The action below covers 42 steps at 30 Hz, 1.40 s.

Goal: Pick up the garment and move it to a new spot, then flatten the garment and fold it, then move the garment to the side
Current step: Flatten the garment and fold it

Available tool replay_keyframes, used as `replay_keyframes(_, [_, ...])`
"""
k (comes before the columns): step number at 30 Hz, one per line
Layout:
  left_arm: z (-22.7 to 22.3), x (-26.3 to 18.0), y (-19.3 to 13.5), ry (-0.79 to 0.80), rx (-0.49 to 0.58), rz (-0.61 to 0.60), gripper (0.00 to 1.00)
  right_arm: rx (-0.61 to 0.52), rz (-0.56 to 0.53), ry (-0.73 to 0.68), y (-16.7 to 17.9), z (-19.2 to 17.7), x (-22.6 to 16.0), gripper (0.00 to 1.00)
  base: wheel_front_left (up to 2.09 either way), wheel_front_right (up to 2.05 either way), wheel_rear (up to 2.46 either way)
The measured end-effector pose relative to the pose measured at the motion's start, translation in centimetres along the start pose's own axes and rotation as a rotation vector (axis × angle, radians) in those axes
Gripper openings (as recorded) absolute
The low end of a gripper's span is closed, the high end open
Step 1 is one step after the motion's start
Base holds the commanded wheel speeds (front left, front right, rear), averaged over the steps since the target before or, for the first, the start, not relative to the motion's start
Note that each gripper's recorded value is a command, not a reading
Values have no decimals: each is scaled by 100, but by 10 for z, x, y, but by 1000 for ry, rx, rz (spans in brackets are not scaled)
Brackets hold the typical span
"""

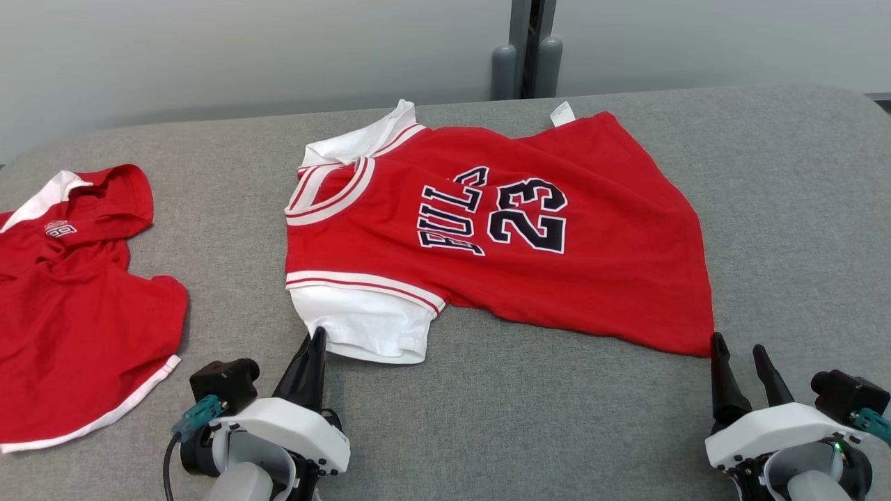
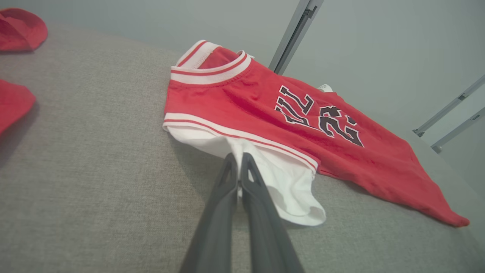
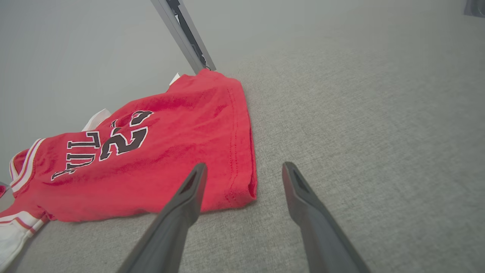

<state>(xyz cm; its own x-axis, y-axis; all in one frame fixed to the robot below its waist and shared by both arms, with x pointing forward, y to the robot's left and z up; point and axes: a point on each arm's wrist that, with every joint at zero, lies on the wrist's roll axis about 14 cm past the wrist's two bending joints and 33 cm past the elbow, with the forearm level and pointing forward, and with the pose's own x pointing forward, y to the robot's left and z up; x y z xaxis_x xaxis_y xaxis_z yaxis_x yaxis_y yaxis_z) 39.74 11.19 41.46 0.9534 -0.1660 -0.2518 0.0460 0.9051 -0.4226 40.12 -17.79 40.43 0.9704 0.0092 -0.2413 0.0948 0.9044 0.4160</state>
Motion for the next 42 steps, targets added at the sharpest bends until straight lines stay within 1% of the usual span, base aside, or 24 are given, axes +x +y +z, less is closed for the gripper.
replay_keyframes(5, [1, -1, 2, -6, -1, 6, 0, 31, -17, 43, -2, -13, 4, 100, 0, 0, 0])
replay_keyframes(8, [1, -3, 6, -3, 30, 18, 0, 60, -18, 53, 1, -16, 8, 100, 0, 0, 0])
replay_keyframes(15, [0, -4, 9, -4, 31, 29, 0, 101, -32, 81, 1, -25, 12, 100, 0, 0, 0])
replay_keyframes(20, [-1, -4, 10, 0, 32, 29, 0, 105, -27, 103, 4, -30, 16, 100, 0, 0, 0])
replay_keyframes(21, [-2, -4, 10, 2, 31, 29, 0, 115, -29, 103, 4, -30, 17, 81, 0, 0, 0])
replay_keyframes(22, [-2, -4, 10, 5, 22, 31, 0, 124, -29, 105, 5, -31, 17, 50, 0, 0, 0])
replay_keyframes(23, [-3, -3, 10, 9, 14, 33, 0, 122, -26, 109, 5, -31, 18, 37, 0, 0, 0])
replay_keyframes(24, [-3, -3, 10, 11, 13, 34, 0, 110, -17, 114, 6, -32, 18, 12, 0, 0, 0])
replay_keyframes(25, [-4, -3, 10, 13, 13, 33, 0, 107, -11, 116, 7, -32, 19, 0, 0, 0, 0])
replay_keyframes(29, [-1, -1, 7, 6, 5, 24, 0, 111, 1, 94, 9, -23, 24, 0, 0, 0, 0])
replay_keyframes(33, [18, 2, -6, -54, -73, -19, 0, 95, 30, 42, 13, -5, 27, 0, 0, 0, 0])
replay_keyframes(37, [51, 4, -25, -150, -108, -86, 0, 75, 68, -53, 19, 29, 30, 0, 0, 0, 0])
replay_keyframes(39, [72, 4, -36, -201, -100, -124, 0, 54, 88, -102, 22, 47, 29, 0, 0, 0, 0])
replay_keyframes(42, [107, 1, -57, -281, -86, -194, 0, 24, 141, -174, 36, 75, 28, 0, 0, 0, 0])
